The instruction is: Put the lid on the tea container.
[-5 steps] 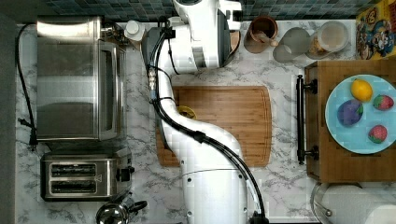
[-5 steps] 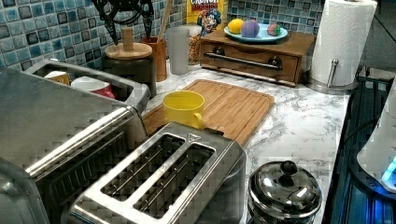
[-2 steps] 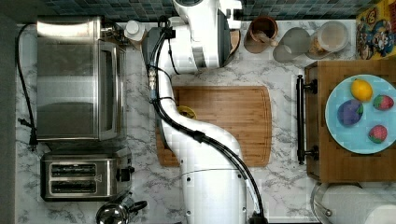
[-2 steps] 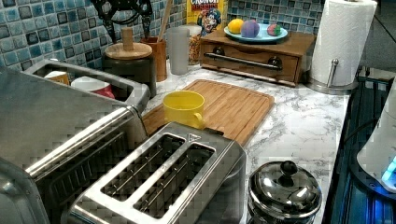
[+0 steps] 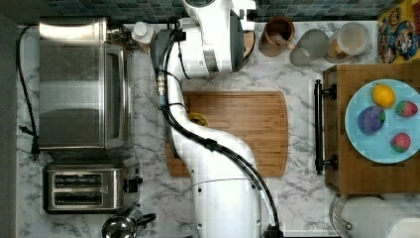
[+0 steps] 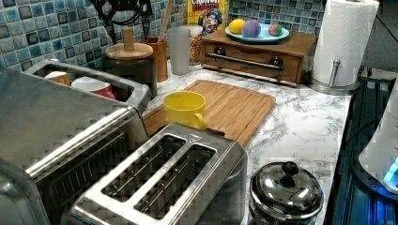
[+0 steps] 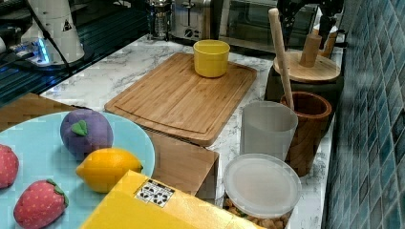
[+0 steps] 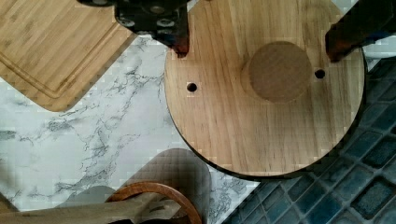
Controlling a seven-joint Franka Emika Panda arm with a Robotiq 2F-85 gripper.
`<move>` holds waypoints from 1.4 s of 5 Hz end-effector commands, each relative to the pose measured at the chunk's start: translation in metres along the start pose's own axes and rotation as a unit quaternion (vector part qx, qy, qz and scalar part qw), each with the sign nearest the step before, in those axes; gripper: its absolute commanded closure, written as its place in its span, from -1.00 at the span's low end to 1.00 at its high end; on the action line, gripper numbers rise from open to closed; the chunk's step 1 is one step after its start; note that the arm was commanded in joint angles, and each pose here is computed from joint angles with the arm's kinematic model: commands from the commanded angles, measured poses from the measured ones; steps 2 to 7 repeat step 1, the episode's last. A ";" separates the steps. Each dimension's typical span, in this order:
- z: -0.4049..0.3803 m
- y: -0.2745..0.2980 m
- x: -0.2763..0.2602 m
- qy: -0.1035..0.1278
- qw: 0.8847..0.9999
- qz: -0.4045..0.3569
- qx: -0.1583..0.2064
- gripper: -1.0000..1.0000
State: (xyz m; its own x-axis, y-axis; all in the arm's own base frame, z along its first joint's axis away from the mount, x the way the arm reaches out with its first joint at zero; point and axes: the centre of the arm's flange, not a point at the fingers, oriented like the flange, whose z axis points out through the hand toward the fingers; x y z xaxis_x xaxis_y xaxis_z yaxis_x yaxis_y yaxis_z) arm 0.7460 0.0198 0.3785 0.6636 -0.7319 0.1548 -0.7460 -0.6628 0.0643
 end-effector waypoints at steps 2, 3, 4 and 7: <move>-0.083 -0.005 0.015 0.050 0.997 0.027 0.051 -1.00; -0.083 -0.005 0.015 0.050 0.997 0.027 0.051 -1.00; -0.083 -0.005 0.015 0.050 0.997 0.027 0.051 -1.00; -0.083 -0.005 0.015 0.050 0.997 0.027 0.051 -1.00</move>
